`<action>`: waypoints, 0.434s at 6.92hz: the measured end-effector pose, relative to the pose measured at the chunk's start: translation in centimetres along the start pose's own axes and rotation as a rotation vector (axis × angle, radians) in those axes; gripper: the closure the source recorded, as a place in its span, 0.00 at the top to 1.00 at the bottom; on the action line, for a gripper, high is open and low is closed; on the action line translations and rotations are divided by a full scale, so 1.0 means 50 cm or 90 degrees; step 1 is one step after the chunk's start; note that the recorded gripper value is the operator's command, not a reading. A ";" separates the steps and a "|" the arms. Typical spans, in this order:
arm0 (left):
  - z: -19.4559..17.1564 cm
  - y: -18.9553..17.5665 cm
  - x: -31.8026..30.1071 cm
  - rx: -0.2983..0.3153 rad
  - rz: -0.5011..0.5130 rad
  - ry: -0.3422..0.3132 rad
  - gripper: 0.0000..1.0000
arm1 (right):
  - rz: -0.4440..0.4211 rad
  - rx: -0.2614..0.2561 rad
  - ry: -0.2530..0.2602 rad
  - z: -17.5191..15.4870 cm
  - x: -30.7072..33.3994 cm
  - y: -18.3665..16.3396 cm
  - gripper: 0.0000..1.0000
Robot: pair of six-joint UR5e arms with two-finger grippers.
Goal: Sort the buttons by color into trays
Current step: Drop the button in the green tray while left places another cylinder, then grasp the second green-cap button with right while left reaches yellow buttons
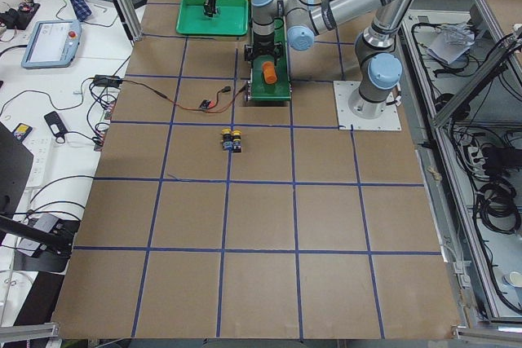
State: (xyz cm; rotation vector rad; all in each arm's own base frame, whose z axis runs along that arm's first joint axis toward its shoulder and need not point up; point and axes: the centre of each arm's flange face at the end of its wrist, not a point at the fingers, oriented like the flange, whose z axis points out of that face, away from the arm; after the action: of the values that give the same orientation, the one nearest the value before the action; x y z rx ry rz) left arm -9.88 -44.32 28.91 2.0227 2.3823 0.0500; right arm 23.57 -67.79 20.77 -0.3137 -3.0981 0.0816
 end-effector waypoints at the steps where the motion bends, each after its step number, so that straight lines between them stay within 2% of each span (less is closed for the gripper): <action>1: -0.028 0.018 -0.034 0.005 -0.025 -0.018 1.00 | 0.000 0.002 -0.001 -0.001 0.012 -0.008 1.00; 2: -0.052 0.056 -0.087 0.008 -0.078 -0.034 1.00 | 0.003 0.004 -0.003 -0.012 0.022 -0.012 1.00; 3: -0.071 0.116 -0.149 0.008 -0.145 -0.036 1.00 | 0.005 0.007 -0.005 -0.050 0.030 -0.006 1.00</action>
State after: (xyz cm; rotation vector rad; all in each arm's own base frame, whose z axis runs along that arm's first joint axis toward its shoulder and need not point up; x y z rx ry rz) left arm -3.06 -50.80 32.62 1.7184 2.5653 -0.0251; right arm 22.11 -67.64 23.33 -0.3255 -3.1025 0.1013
